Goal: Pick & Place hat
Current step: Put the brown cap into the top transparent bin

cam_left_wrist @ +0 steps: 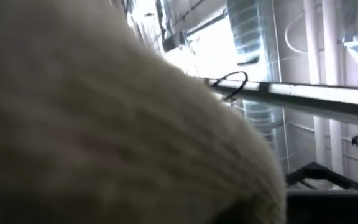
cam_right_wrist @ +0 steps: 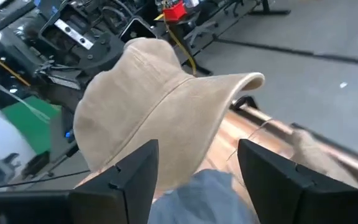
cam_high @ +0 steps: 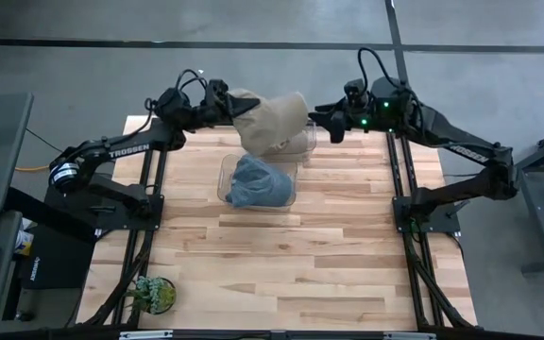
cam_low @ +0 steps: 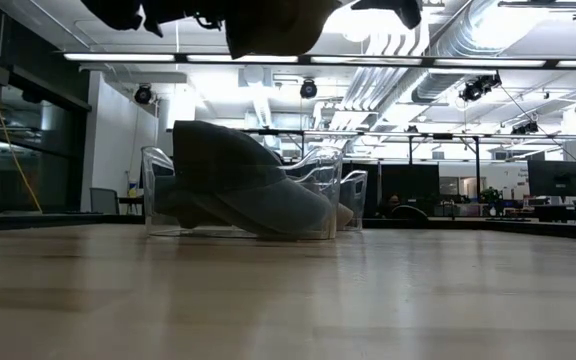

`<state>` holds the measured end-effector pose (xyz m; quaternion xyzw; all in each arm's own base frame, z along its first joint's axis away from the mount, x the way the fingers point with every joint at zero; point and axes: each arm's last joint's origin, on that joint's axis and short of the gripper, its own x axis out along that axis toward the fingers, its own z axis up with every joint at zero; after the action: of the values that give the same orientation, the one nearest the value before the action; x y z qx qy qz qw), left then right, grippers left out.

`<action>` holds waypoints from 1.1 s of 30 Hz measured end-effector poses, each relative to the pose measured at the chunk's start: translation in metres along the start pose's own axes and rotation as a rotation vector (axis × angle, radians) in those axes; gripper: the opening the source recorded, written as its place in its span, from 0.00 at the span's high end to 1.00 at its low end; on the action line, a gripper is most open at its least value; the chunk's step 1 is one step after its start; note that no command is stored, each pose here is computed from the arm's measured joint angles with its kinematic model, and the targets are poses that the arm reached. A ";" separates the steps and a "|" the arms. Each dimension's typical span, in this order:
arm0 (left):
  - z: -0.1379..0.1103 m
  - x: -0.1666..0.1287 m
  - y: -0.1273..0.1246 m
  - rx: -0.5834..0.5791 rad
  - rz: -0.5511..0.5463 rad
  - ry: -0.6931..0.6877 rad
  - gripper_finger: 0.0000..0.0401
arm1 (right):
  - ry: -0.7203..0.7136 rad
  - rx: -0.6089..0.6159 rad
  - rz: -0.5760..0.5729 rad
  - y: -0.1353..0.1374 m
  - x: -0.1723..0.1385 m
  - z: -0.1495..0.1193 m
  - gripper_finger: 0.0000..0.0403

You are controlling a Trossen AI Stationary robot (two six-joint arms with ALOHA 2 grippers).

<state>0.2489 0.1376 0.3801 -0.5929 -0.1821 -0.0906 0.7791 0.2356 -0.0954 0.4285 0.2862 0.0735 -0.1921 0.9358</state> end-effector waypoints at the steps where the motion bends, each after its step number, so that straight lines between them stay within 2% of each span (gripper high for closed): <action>1: 0.001 -0.001 0.000 0.001 0.002 0.015 1.00 | 0.006 0.016 0.009 -0.001 0.000 0.001 0.46; 6: 0.003 -0.003 0.005 0.009 0.046 0.087 1.00 | 0.071 0.103 0.078 -0.008 0.002 0.002 0.43; 15: -0.001 -0.005 0.007 0.061 0.068 0.200 1.00 | 0.149 0.187 0.057 -0.021 0.002 0.001 0.42; 23: -0.003 -0.005 0.008 0.142 0.062 0.284 1.00 | 0.247 0.245 0.093 -0.024 0.027 -0.009 0.42; 33: -0.004 -0.006 0.013 0.169 0.093 0.302 1.00 | 0.259 0.294 0.128 -0.029 0.055 -0.013 0.42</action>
<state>0.2485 0.1368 0.3656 -0.5127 -0.0424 -0.1270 0.8480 0.2739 -0.1275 0.3901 0.4460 0.1458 -0.1023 0.8771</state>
